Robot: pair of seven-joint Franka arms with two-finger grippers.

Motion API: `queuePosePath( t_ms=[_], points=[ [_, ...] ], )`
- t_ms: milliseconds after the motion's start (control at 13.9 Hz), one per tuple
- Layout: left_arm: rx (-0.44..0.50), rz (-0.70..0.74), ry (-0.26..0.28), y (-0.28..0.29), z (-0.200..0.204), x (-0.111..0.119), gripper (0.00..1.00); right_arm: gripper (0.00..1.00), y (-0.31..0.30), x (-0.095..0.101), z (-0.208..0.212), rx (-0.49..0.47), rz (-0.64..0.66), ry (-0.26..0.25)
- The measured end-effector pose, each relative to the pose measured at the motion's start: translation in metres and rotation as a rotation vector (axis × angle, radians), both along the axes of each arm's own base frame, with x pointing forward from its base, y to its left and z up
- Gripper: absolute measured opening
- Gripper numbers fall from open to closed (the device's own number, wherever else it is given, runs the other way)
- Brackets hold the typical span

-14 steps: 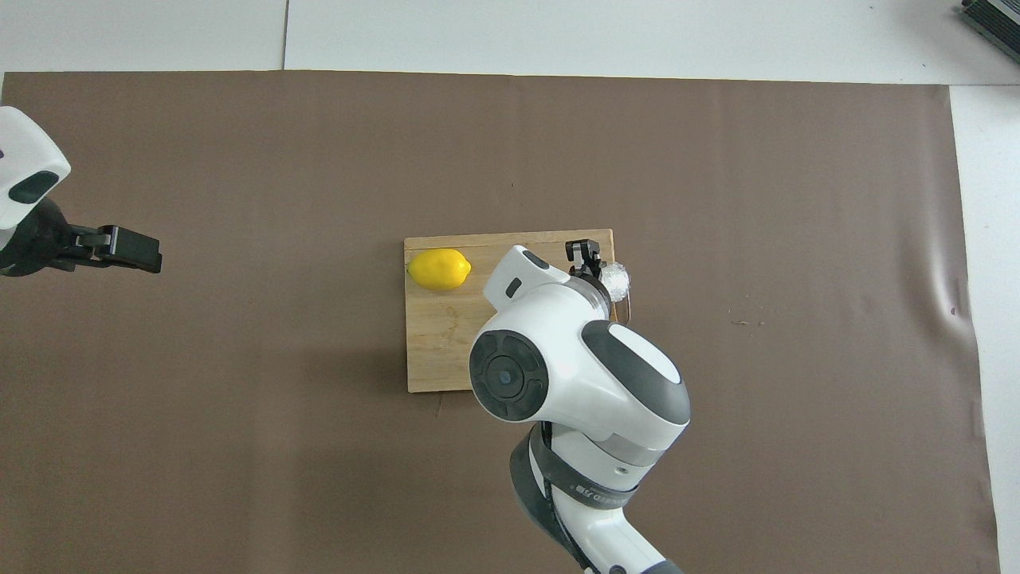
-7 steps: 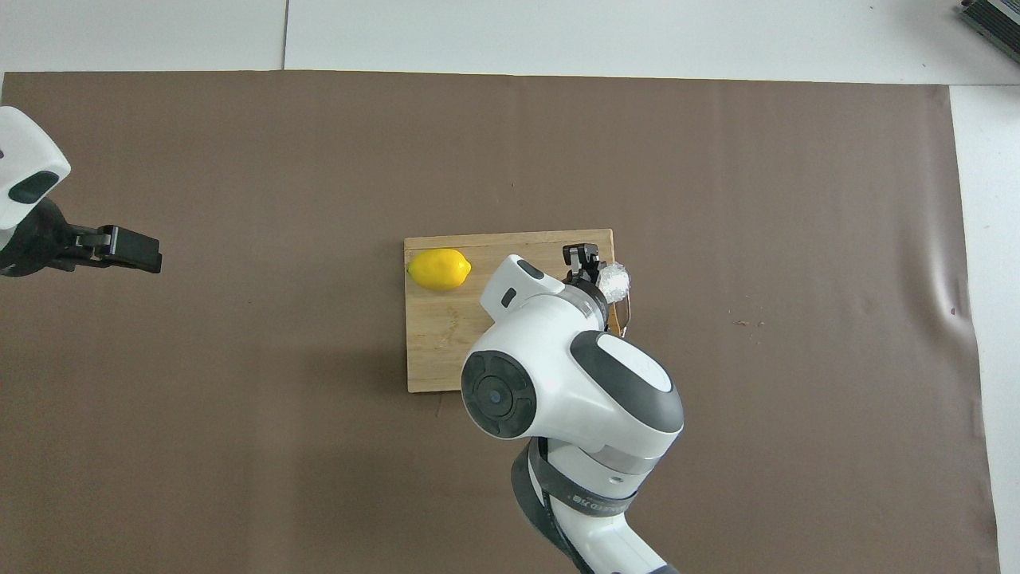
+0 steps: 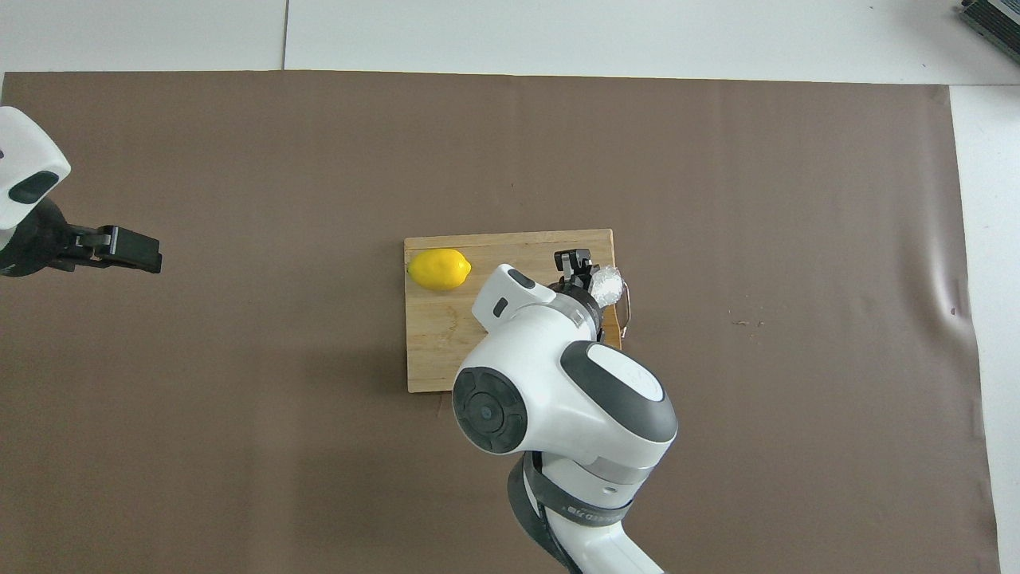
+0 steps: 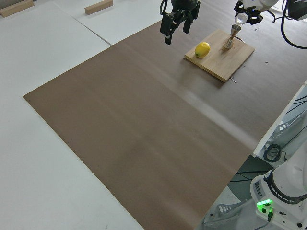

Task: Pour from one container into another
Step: 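Tilt the clear cup over the metal cup with the right gripper, then turn the clear cup upright and carry it back off the board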

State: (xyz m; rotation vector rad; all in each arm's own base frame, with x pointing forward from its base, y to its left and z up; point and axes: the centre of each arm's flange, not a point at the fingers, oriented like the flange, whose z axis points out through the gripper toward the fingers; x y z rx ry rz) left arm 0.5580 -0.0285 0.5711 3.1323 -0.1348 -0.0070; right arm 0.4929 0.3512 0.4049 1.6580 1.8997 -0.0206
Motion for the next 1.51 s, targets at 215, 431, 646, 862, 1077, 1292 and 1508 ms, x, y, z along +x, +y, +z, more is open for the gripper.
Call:
queuePosePath(
  t_ms=[215,431,646,862,1077,1292,1508],
  points=[
    [0.0,0.0,-0.002,0.0,0.001,0.0,1.0,0.5,-0.001,-0.001,0.0,-0.02,0.005,-0.028],
    [0.0,-0.001,-0.003,-0.001,0.002,-0.001,1.0,0.5,0.002,-0.009,-0.002,-0.033,0.009,-0.054],
    [0.0,-0.003,-0.003,-0.002,0.002,-0.001,1.0,0.5,0.002,-0.012,-0.001,-0.043,0.017,-0.069],
    [0.0,-0.004,-0.003,-0.002,0.002,-0.001,1.0,0.5,0.006,-0.016,0.001,-0.052,0.037,-0.08],
    [0.0,-0.008,-0.006,-0.004,0.002,-0.001,1.0,0.5,0.009,-0.018,0.002,-0.064,0.055,-0.093],
    [0.0,-0.017,-0.007,-0.01,0.002,-0.001,1.0,0.5,0.009,-0.017,0.004,-0.079,0.067,-0.108],
    [0.0,-0.026,-0.008,-0.015,0.003,-0.001,1.0,0.5,0.008,-0.017,0.004,-0.08,0.068,-0.109]
  ],
)
